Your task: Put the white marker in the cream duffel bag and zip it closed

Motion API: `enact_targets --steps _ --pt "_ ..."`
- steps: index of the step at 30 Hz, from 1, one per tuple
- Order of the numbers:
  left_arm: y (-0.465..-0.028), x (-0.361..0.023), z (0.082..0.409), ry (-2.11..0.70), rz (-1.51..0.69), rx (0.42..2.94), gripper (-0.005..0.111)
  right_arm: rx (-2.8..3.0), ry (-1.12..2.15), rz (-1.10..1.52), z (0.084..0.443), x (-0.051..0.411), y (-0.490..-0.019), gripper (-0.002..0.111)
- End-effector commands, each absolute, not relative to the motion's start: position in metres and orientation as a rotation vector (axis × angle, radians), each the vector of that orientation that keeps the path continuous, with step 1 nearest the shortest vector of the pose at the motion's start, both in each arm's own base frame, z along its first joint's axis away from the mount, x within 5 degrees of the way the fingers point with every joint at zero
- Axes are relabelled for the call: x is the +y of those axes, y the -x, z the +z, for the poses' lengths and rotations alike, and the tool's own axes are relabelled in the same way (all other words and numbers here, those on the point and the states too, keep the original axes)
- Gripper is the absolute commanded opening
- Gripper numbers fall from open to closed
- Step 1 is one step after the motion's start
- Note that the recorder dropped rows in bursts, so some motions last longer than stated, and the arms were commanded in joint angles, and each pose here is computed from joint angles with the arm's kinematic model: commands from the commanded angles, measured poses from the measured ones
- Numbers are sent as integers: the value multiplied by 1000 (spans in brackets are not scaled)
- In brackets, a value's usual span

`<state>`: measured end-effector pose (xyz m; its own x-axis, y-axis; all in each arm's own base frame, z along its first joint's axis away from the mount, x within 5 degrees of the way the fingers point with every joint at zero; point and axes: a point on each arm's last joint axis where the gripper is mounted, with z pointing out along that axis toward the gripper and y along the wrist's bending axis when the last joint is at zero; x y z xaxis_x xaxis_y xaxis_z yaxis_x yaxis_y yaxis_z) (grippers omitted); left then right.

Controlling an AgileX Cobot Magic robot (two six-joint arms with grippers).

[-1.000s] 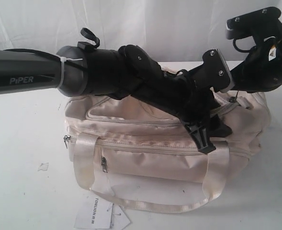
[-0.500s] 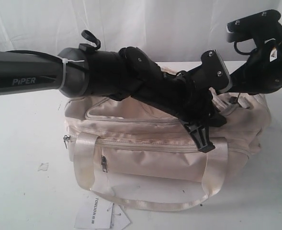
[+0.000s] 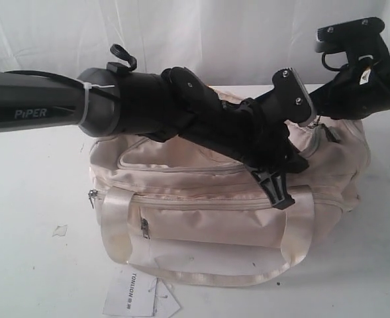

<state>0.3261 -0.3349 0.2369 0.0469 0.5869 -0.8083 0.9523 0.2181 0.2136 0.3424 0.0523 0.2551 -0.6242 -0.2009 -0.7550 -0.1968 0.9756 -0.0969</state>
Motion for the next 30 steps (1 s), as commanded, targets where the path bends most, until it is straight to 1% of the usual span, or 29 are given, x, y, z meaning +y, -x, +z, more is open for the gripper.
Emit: enact_targets --steps 1,6,10,30 --pt "-308 -333 223 -1586 -642 1672 0 2114 294 -32 271 48 -361 0" --pt "-306 -331 218 -1612 -631 1678 0 2077 291 -32 280 50 -370 0" --pt "-307 -331 218 -1607 -625 1678 0 2078 291 -36 281 50 -378 0" --pt "-309 -331 218 -1583 -607 1682 0 2193 282 -49 273 48 -373 0"
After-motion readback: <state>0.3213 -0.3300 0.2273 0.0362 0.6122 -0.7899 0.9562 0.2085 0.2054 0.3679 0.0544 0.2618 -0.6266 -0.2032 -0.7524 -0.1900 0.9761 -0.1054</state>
